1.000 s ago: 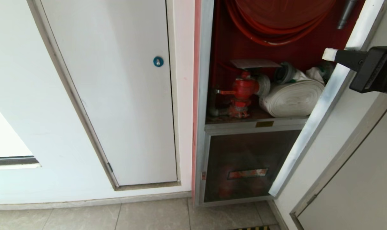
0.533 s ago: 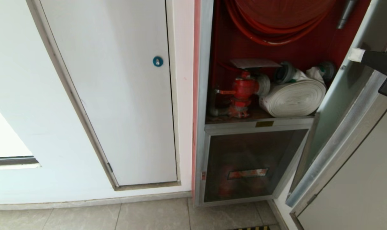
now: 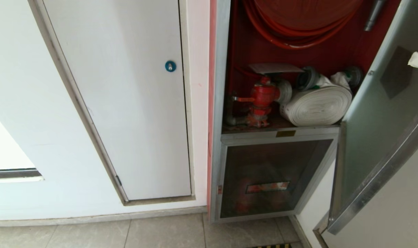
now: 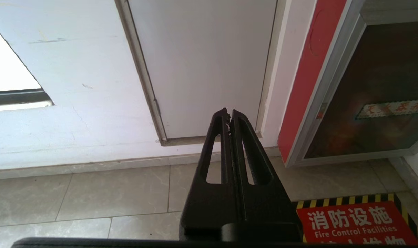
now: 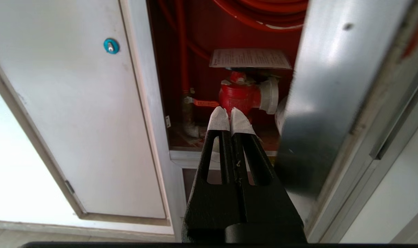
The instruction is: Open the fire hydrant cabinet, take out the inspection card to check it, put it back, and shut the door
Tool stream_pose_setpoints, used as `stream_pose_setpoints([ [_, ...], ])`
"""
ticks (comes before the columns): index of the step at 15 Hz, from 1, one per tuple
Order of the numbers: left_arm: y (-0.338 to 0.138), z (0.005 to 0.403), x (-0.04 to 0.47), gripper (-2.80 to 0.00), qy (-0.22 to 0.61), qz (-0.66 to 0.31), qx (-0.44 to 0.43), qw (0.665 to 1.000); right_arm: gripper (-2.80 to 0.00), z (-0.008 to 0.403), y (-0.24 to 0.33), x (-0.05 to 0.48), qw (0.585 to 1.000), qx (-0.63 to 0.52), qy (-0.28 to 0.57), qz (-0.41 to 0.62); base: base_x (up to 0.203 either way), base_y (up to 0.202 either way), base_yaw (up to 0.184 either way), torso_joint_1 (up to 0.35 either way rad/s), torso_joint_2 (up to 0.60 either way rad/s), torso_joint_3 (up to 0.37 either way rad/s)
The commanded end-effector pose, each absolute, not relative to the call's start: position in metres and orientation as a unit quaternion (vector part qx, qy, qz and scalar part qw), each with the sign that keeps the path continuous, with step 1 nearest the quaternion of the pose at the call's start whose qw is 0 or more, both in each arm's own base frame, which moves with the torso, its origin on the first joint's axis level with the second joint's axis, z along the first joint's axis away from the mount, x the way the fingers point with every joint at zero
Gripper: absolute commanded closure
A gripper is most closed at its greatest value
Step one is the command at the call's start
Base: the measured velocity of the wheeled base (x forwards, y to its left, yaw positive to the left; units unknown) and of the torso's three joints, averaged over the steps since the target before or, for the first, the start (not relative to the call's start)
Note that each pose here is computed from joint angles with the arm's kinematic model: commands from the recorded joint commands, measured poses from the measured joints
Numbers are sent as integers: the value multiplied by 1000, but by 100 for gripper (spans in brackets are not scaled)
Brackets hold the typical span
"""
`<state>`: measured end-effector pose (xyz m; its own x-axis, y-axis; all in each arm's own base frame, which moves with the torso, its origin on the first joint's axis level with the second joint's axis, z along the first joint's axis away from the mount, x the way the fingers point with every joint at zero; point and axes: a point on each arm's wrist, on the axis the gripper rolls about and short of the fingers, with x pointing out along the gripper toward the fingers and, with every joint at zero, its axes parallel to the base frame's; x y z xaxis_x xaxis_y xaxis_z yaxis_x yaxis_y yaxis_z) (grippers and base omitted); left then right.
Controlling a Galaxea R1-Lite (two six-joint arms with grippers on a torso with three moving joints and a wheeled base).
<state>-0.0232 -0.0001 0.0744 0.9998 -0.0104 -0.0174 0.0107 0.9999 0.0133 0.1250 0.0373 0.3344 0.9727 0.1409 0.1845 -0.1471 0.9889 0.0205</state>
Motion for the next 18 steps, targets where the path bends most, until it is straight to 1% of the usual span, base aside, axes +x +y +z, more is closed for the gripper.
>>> stream_pose_setpoints([
  [1, 0, 74, -23, 0, 8, -5, 7, 1000, 0, 334, 32, 116, 993, 18, -101, 63, 0, 0, 0, 0, 0, 0],
  [4, 0, 74, -23, 0, 8, -5, 7, 1000, 0, 328, 24, 114, 995, 16, -97, 32, 0, 0, 0, 0, 0, 0],
  [10, 0, 74, -23, 0, 8, -5, 7, 1000, 0, 327, 15, 101, 994, 16, -110, 9, 0, 0, 0, 0, 0, 0],
  [18, 0, 74, -23, 0, 8, -6, 7, 1000, 0, 320, -5, 89, 989, 5, -116, -88, 0, 0, 0, 0, 0, 0],
])
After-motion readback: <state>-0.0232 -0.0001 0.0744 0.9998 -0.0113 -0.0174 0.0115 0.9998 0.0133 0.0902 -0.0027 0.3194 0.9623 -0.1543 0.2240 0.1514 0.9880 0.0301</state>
